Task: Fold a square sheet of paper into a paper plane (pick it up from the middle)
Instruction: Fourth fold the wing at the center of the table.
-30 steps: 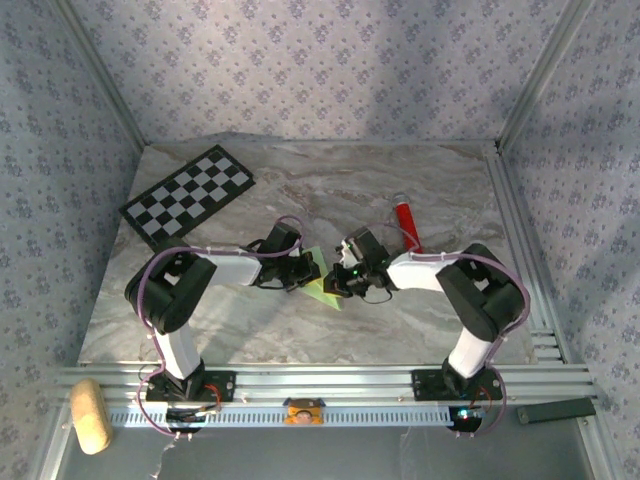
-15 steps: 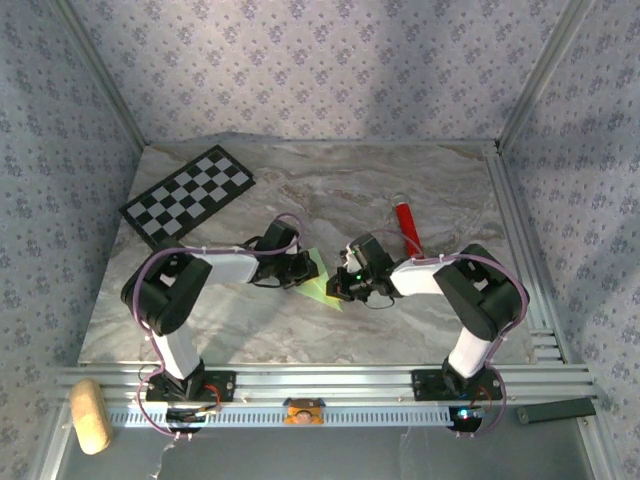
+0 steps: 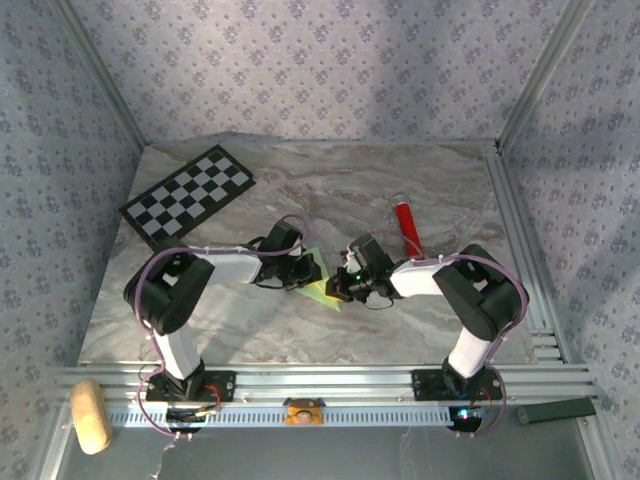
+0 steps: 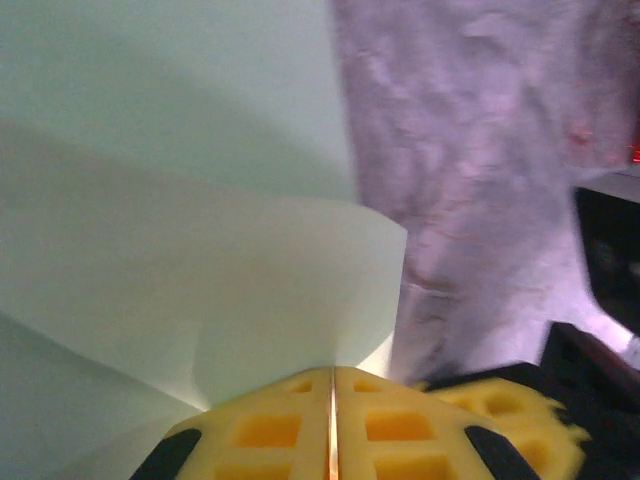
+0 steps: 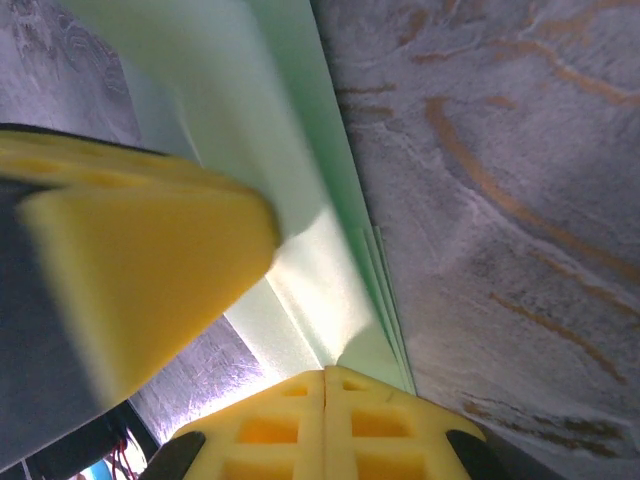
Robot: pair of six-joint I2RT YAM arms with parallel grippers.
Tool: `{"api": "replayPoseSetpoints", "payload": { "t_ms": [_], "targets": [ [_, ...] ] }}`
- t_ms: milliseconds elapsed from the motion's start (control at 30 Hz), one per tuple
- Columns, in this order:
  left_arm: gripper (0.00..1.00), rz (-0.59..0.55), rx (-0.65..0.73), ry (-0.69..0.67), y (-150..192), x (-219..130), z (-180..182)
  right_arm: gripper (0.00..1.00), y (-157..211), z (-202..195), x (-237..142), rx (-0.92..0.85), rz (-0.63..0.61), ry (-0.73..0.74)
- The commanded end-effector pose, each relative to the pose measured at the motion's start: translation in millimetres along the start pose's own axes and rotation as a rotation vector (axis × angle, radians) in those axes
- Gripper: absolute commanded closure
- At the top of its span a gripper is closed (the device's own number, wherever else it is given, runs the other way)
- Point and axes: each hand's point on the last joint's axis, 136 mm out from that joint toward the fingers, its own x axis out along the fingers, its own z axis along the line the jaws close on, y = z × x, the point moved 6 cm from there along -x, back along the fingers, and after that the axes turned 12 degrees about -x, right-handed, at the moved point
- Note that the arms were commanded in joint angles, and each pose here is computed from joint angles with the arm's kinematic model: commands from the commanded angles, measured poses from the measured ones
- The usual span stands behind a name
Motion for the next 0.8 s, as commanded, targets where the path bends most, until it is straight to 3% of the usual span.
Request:
{"api": "replayPoseSetpoints", "payload": {
  "t_ms": [0,767],
  "targets": [
    [0.92,-0.019,-0.013,-0.018,-8,6,4,0.99,27,-27,5,0.078,0.074,0.115],
    [0.91,-0.126,-0.128,-0.009,-80,-35,45,1.0,45,-34,8,0.097,0.084,0.125]
  ]
}}
